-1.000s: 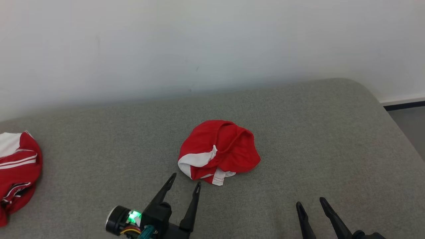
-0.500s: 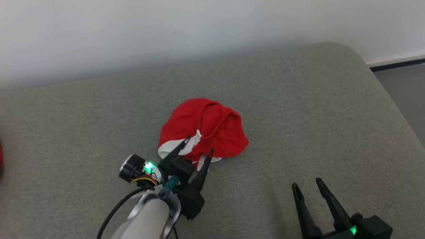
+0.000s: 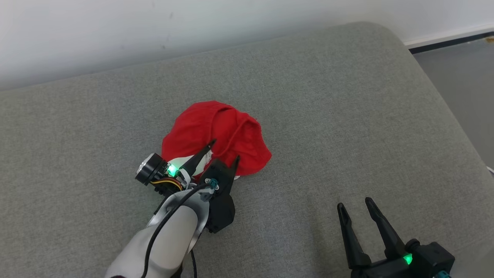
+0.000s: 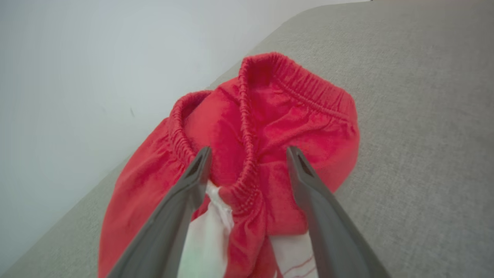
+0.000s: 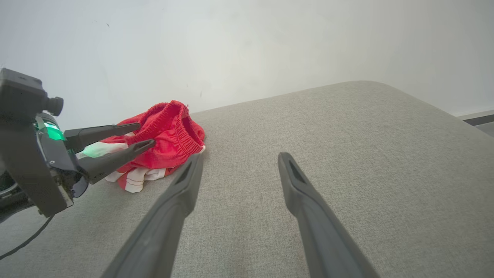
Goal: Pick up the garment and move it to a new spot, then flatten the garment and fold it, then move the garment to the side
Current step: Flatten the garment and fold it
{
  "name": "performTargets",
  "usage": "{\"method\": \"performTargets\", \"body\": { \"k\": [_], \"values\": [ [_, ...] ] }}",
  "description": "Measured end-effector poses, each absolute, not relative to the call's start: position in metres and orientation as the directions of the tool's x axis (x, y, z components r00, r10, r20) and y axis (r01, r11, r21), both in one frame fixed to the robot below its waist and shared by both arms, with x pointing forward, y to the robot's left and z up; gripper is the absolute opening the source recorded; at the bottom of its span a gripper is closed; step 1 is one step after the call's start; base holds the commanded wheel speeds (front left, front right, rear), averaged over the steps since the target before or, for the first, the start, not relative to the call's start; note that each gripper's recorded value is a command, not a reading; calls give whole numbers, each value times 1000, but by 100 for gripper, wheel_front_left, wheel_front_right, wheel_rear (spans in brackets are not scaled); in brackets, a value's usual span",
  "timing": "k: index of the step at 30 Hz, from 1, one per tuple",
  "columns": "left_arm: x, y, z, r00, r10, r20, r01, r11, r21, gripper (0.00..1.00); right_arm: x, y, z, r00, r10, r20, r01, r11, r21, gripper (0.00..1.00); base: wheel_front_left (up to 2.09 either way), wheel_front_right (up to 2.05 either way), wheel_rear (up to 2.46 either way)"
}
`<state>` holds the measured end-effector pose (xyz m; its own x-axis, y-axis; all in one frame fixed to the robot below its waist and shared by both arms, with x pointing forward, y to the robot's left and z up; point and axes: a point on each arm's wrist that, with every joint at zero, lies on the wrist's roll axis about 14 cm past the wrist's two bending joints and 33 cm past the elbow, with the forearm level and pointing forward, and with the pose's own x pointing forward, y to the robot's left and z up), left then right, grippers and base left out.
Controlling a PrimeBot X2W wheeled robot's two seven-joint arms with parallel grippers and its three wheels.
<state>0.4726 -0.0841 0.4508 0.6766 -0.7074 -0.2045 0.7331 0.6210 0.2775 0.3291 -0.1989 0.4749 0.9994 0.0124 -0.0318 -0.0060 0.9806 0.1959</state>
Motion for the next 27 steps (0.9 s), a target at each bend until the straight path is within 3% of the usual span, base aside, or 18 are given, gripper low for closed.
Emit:
{"method": "performTargets", "body": {
  "k": [3, 4, 5, 6, 7, 19, 27],
  "values": [
    [477, -84, 443, 678, -693, -247, 734, 616, 285, 100, 332, -198, 476, 1000, 9, -29, -3, 980, 201, 100, 0, 0, 0],
    [478, -83, 440, 676, -689, -260, 736, 613, 288, 93, 333, -198, 476, 1000, 8, -27, -2, 979, 202, 100, 0, 0, 0],
    [479, -84, 440, 675, -689, -263, 737, 611, 289, 62, 333, -198, 476, 1000, 7, -27, -2, 979, 203, 100, 0, 0, 0],
    [479, -85, 440, 674, -690, -264, 738, 611, 288, 21, 333, -198, 476, 1000, 6, -26, -1, 979, 204, 100, 0, 0, 0],
    [480, -86, 442, 673, -691, -262, 738, 610, 286, 0, 333, -198, 477, 1000, 6, -24, -1, 979, 205, 100, 0, 0, 0],
    [463, -113, 490, 619, -756, -212, 782, 618, 83, 0, 318, -198, 490, 1000, -15, 23, 9, 975, 222, 100, 0, 0, 0],
    [454, -152, 600, 557, -830, -32, 816, 554, -161, 0, 300, -201, 501, 997, -46, 67, 29, 970, 240, 100, 0, 0, 0]
  ]
}}
